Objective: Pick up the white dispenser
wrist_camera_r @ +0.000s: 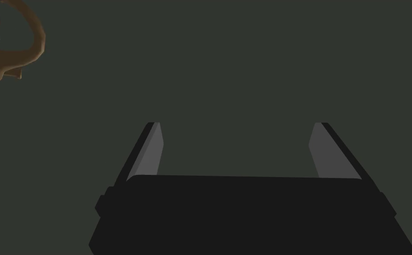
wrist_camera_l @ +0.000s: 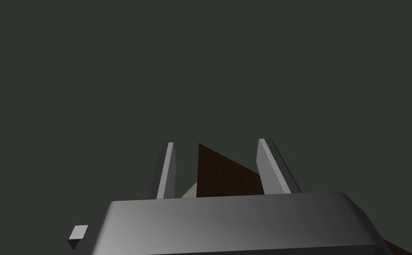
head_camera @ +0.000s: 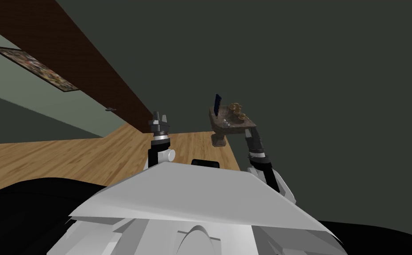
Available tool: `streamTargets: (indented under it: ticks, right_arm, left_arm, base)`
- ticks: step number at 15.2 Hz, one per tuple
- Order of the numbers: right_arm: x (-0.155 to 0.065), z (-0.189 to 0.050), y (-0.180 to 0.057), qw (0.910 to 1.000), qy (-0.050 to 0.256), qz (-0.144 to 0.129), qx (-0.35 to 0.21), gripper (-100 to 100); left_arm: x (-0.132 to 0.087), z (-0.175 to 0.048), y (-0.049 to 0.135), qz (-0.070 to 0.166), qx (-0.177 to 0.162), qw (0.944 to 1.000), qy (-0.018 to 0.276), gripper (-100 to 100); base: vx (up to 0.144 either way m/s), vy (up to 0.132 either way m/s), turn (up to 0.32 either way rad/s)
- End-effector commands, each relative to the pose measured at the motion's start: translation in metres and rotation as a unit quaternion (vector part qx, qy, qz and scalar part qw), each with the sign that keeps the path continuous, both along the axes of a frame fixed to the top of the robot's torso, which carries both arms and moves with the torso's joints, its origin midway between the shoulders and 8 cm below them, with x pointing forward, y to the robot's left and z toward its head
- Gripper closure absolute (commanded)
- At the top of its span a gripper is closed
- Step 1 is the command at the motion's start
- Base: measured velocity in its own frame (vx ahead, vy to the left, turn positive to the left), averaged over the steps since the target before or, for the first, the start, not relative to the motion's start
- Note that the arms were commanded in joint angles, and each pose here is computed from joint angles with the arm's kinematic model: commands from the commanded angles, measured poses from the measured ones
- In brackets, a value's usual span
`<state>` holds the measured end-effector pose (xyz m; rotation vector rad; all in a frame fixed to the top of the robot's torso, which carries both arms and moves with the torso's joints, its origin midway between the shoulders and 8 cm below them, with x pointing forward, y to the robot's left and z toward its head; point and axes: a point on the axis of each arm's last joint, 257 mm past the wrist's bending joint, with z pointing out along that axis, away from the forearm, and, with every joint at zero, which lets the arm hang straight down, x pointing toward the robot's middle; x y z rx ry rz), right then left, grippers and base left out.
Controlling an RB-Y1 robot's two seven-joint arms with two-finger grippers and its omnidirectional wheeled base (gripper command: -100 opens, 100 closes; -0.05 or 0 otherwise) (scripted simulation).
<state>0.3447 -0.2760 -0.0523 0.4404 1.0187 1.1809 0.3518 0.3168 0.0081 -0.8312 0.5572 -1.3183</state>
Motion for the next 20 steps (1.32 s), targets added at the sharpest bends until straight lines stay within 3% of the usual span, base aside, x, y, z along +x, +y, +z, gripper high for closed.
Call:
streamTargets:
  ticks: [1, 2, 4, 5, 7, 8, 10, 11, 13, 14, 16, 17, 19, 20]
  right_arm:
    - [0.002, -0.004, 0.001, 0.9998, 0.009, 0.008, -0.015, -100]
    - [0.002, -0.018, -0.001, 0.9991, 0.028, 0.012, -0.029, -100]
    - [0.002, -0.018, 0.000, 0.9986, 0.030, 0.019, -0.040, -100]
    - [0.002, -0.033, -0.002, 0.9969, 0.051, 0.024, -0.056, -100]
    - [0.002, -0.033, -0.001, 0.9960, 0.053, 0.029, -0.066, -100]
    - [0.001, -0.048, -0.005, 0.9933, 0.074, 0.034, -0.082, -100]
    - [0.001, -0.048, -0.004, 0.9920, 0.076, 0.040, -0.093, -100]
    - [-0.001, -0.064, -0.009, 0.9885, 0.097, 0.044, -0.108, -100]
    - [-0.001, -0.064, -0.008, 0.9865, 0.100, 0.051, -0.120, -100]
    - [-0.003, -0.080, -0.014, 0.9820, 0.121, 0.054, -0.135, -100]
    - [-0.003, -0.080, -0.013, 0.9793, 0.124, 0.061, -0.148, -100]
    - [-0.006, -0.095, -0.020, 0.9737, 0.146, 0.064, -0.163, -100]
    - [-0.006, -0.096, -0.020, 0.9705, 0.148, 0.071, -0.176, -100]
    - [-0.010, -0.111, -0.027, 0.9639, 0.170, 0.073, -0.191, -100]
  left_arm:
    - [0.000, 0.000, 0.000, 0.000, 0.000, 1.0000, 0.000, 0]
    - [0.000, 0.000, 0.000, 0.000, 0.000, 1.0000, 0.000, 0]
    - [0.000, 0.000, 0.000, 0.000, 0.000, 1.0000, 0.000, 0]
    - [0.000, 0.000, 0.000, 0.000, 0.000, 1.0000, 0.000, 0]
    - [0.000, 0.000, 0.000, 0.000, 0.000, 1.0000, 0.000, 0]
    - [0.000, 0.000, 0.000, 0.000, 0.000, 1.0000, 0.000, 0]
    - [0.000, 0.000, 0.000, 0.000, 0.000, 1.0000, 0.000, 0]
    - [0.000, 0.000, 0.000, 0.000, 0.000, 1.0000, 0.000, 0]
    - [0.000, 0.000, 0.000, 0.000, 0.000, 1.0000, 0.000, 0]
    - [0.000, 0.000, 0.000, 0.000, 0.000, 1.0000, 0.000, 0]
    - [0.000, 0.000, 0.000, 0.000, 0.000, 1.0000, 0.000, 0]
    - [0.000, 0.000, 0.000, 0.000, 0.000, 1.0000, 0.000, 0]
    - [0.000, 0.000, 0.000, 0.000, 0.000, 1.0000, 0.000, 0]
    - [0.000, 0.000, 0.000, 0.000, 0.000, 1.0000, 0.000, 0]
  base:
    - [0.014, 0.004, 0.024]
    - [0.016, 0.011, 0.100]
    - [0.015, 0.006, 0.079]
    - [0.016, 0.008, 0.101]
    - [0.016, 0.007, 0.078]
    - [0.019, 0.010, 0.117]
    - [0.019, 0.007, 0.083]
    - [0.019, 0.007, 0.130]
    - [0.018, 0.003, 0.077]
    - [0.020, 0.006, 0.123]
    - [0.021, 0.004, 0.089]
    - [0.021, 0.010, 0.133]
    - [0.020, 0.006, 0.093]
    - [0.020, 0.007, 0.131]
